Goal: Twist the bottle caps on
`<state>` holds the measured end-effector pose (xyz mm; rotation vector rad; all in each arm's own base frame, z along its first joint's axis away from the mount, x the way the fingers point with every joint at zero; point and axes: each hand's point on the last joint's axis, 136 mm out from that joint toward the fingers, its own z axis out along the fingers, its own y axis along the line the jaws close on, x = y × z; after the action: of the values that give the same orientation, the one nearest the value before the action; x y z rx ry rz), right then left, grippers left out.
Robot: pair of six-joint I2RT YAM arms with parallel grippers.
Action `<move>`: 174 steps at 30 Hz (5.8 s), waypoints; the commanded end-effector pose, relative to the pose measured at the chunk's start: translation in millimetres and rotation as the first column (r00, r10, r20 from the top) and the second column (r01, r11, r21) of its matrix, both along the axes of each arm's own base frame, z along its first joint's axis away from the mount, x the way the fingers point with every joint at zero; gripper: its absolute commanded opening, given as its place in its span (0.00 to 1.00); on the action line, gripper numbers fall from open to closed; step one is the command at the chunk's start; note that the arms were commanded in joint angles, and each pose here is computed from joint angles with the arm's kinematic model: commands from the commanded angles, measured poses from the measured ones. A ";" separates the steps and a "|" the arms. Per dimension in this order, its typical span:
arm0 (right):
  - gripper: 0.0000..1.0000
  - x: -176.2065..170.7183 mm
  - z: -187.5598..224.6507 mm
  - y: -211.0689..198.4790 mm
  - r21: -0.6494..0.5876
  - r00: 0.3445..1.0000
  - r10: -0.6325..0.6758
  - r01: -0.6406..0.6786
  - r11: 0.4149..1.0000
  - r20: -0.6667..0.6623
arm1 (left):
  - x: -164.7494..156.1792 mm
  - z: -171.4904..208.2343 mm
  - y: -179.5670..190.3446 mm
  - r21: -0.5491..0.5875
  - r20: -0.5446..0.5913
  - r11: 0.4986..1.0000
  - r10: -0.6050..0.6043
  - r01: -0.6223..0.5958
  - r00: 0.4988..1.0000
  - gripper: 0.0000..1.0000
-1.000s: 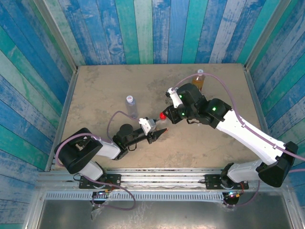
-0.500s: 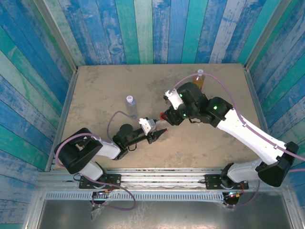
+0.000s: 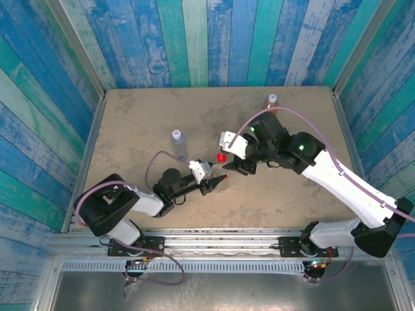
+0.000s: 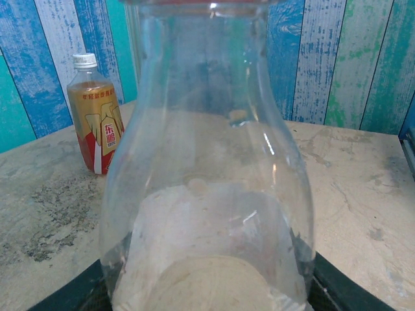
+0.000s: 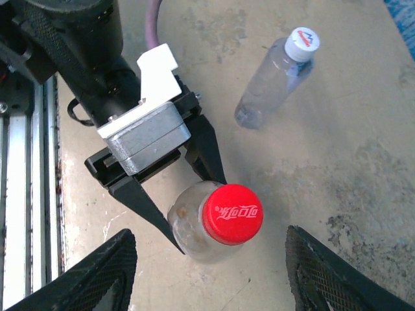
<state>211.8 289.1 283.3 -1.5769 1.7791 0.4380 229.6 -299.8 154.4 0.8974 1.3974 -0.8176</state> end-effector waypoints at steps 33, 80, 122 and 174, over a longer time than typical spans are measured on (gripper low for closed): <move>0.44 14.1 -22.5 16.8 -0.096 0.987 0.033 -0.049 0.994 -0.158 | -12.9 -73.9 17.1 0.196 -0.191 0.980 0.020 0.018 0.981 0.54; 0.27 5.9 -52.0 -1.4 -0.208 0.796 -0.532 0.491 0.846 -0.289 | -10.0 -73.4 8.6 0.175 -0.233 0.984 0.002 0.040 0.973 0.53; 0.65 -0.2 17.6 -13.2 0.049 0.932 -0.329 0.340 0.939 -0.154 | -16.5 -69.3 8.6 0.196 -0.197 0.978 -0.034 0.073 0.980 0.55; 0.25 7.8 -29.1 -0.8 -0.141 0.958 0.010 -0.053 0.989 -0.288 | -18.3 -71.5 2.9 0.227 -0.187 0.967 -0.075 0.118 0.979 0.56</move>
<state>223.6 293.3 257.2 -1.7804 1.9196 0.5860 223.1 -306.4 151.4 1.0282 1.3755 -0.8229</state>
